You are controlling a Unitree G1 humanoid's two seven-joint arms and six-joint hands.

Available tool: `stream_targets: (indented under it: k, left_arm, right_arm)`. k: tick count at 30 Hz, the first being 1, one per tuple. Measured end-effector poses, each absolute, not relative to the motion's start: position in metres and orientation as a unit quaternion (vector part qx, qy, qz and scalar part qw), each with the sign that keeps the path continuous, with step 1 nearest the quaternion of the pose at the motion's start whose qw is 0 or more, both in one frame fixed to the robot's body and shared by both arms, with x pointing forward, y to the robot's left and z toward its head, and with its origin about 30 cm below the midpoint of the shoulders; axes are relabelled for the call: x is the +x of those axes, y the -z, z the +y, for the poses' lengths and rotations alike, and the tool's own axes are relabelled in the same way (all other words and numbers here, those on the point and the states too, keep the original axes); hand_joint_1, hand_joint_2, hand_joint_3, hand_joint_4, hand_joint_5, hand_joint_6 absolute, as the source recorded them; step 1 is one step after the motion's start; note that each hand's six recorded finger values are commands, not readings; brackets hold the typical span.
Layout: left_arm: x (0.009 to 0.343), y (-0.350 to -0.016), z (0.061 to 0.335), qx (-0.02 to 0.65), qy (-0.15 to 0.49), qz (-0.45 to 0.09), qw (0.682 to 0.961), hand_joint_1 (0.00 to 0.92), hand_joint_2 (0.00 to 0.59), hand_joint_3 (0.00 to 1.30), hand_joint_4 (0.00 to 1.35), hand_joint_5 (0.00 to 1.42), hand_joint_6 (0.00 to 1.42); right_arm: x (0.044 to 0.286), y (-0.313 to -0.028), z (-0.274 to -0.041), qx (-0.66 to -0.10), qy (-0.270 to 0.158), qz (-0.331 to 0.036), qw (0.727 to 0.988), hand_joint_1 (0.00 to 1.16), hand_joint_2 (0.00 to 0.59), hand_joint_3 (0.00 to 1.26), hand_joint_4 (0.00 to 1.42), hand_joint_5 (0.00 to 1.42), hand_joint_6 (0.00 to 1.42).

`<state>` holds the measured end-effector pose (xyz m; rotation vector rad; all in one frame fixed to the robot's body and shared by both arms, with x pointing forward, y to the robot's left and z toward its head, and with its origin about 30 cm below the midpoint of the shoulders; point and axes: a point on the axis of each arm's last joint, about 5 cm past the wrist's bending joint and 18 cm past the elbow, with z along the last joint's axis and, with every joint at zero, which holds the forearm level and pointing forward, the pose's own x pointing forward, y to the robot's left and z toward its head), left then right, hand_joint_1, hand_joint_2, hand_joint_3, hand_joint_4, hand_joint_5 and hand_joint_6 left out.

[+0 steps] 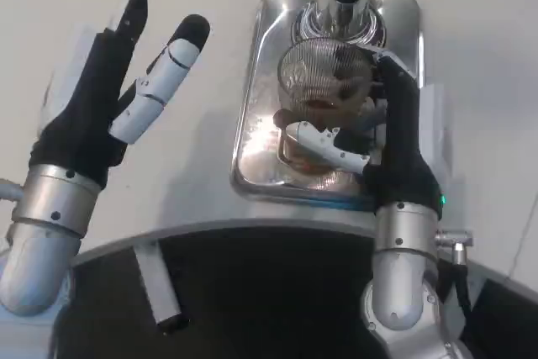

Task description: Grasp the cup under the faucet to collect the drink, then remove the cup.

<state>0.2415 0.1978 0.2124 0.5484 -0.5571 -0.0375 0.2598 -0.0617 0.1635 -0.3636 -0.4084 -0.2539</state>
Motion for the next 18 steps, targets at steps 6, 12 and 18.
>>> stream_targets:
  k: [6, 12, 18]
  left_arm:
    - [0.239, -0.213, 0.197, 0.268, 0.019, -0.275, 0.923, 0.0, 0.228, 0.0, 0.0, 0.0, 0.0]
    - [0.238, -0.213, 0.197, 0.268, 0.019, -0.276, 0.923, 0.0, 0.228, 0.0, 0.0, 0.0, 0.0]
    - [0.238, -0.213, 0.197, 0.268, 0.019, -0.277, 0.923, 0.0, 0.23, 0.0, 0.0, 0.0, 0.0]
  right_arm:
    - [0.256, -0.164, -0.064, -0.177, 0.125, -0.204, 0.955, 1.16, 0.476, 0.67, 0.67, 0.77, 1.1]
    - [0.252, -0.164, -0.067, -0.18, 0.122, -0.208, 0.954, 1.16, 0.454, 0.75, 0.75, 0.83, 1.16]
    - [0.249, -0.165, -0.07, -0.181, 0.127, -0.208, 0.953, 1.16, 0.435, 0.8, 0.81, 0.86, 1.18]
